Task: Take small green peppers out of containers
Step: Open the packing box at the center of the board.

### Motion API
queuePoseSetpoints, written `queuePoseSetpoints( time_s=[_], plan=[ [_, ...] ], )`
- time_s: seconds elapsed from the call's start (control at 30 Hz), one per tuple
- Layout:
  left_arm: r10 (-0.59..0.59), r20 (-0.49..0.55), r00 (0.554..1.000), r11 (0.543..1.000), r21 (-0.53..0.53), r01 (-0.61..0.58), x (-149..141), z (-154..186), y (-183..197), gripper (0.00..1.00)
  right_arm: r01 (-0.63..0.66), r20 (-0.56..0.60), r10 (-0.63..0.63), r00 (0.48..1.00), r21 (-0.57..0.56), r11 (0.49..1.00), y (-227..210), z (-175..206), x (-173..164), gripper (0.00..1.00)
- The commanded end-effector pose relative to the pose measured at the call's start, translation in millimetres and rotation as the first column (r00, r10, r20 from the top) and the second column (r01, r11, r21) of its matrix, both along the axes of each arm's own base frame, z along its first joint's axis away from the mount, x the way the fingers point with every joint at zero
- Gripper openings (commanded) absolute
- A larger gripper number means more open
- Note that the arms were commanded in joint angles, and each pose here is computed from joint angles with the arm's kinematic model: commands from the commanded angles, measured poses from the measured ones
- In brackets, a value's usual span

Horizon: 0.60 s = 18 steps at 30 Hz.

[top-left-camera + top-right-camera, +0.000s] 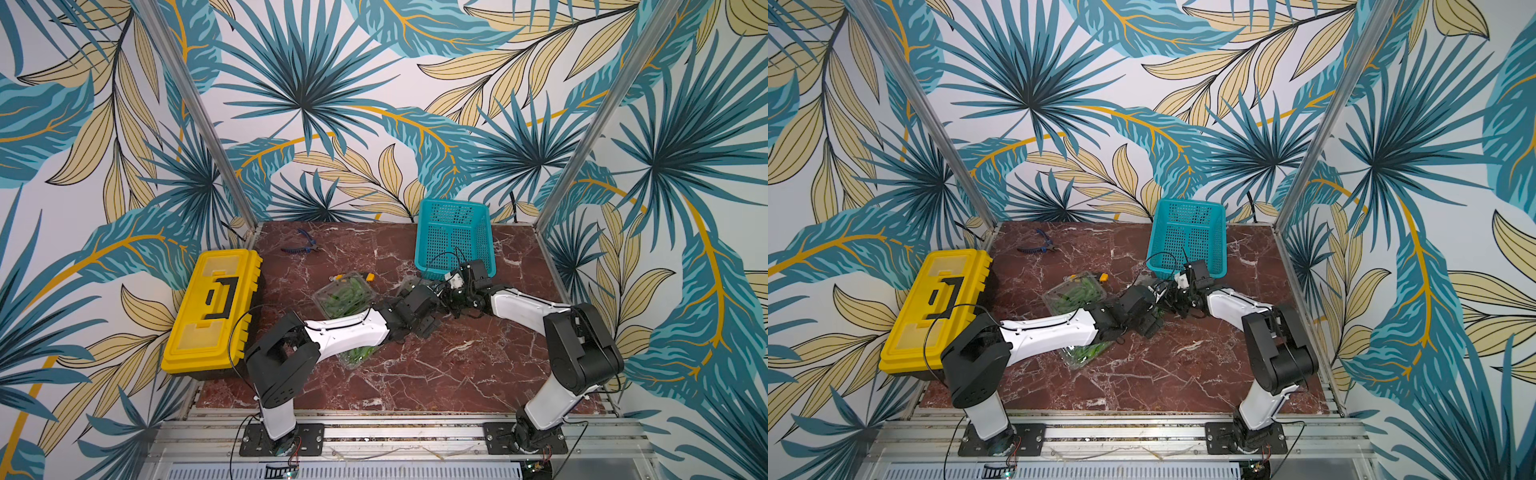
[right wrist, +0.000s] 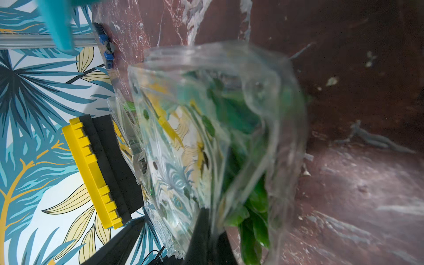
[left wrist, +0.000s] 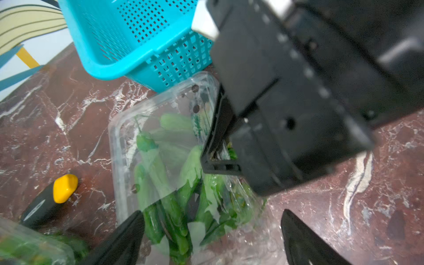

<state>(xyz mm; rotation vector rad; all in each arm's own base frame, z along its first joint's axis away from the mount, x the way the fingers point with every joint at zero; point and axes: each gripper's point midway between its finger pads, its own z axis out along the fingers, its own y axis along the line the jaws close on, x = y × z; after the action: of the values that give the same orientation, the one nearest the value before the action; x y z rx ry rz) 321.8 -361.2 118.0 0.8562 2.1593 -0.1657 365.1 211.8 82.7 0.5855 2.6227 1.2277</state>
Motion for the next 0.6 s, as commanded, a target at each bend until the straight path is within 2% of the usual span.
queuePoseSetpoints(
  time_s=[0.0,0.23,0.33,0.5,0.57],
  plan=[
    [0.034,0.047,0.998,0.999,-0.033,-0.032,8,14,-1,0.93,0.031,-0.02,-0.031,0.999,0.004,0.999,-3,-11,-1,0.0],
    [0.026,0.041,0.999,1.0,-0.01,-0.026,15,4,-9,0.91,0.025,-0.019,-0.025,0.999,-0.001,1.0,-2,-7,0,0.0],
    [-0.011,0.014,1.0,1.0,-0.014,0.012,10,-2,-15,0.9,0.028,-0.022,-0.028,0.999,-0.008,1.0,-3,-5,1,0.0],
    [0.01,0.008,1.0,1.0,0.015,-0.011,13,-15,-11,0.9,0.014,-0.022,-0.014,1.0,0.014,1.0,4,-3,4,0.0],
    [0.017,0.008,1.0,1.0,0.016,-0.017,13,-16,-11,0.87,0.002,-0.026,-0.001,1.0,0.019,1.0,5,-3,3,0.0]
  ],
)
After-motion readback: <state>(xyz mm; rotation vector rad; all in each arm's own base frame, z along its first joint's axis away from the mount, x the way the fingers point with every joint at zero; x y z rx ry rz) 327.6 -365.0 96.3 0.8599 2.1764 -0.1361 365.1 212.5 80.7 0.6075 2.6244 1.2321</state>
